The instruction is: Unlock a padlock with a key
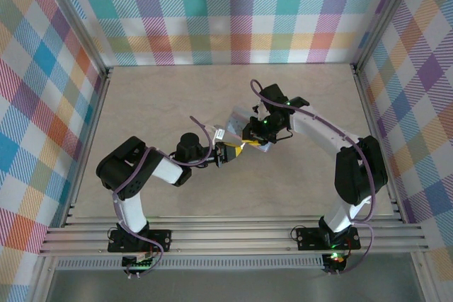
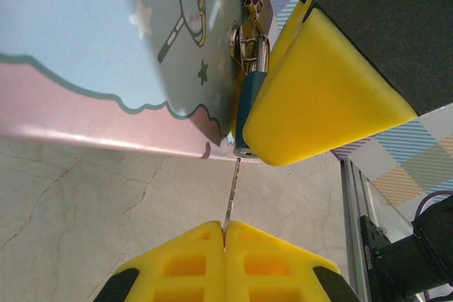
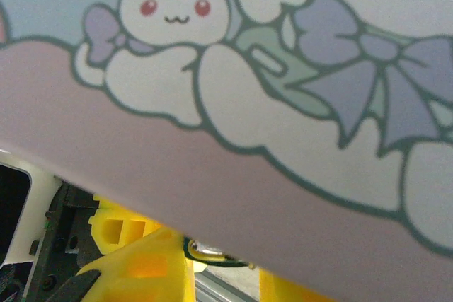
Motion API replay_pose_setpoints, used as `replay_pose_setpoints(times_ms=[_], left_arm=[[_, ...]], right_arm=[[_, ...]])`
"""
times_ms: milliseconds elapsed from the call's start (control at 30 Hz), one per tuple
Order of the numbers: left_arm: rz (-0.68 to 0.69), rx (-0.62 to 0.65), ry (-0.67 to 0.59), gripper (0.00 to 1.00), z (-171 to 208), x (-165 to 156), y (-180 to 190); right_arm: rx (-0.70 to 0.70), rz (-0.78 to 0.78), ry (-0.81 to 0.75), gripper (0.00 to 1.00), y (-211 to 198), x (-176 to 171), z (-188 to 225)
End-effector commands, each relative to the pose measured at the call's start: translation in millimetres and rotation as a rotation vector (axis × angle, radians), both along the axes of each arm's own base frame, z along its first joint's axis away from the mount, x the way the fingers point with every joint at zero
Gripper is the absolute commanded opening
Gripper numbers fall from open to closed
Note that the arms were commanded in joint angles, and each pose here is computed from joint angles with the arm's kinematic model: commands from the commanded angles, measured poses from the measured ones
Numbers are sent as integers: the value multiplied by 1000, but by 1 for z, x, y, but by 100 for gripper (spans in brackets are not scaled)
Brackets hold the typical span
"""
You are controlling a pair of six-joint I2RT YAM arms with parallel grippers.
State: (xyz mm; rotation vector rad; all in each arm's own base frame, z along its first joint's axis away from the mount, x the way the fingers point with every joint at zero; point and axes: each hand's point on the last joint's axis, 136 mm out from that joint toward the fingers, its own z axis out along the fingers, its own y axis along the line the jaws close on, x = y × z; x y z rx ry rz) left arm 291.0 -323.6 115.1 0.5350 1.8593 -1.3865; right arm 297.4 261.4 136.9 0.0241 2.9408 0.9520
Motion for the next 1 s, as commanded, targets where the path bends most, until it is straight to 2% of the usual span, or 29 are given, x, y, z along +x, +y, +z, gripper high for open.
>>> replay_pose_setpoints(times_ms=[0, 967], left_arm=[[8, -37, -34, 0, 13, 5, 0], [9, -49, -45, 0, 26, 1, 3]], right_arm=[[65, 4, -40, 0, 3, 0, 19], [66, 4, -17, 0, 4, 0, 10]])
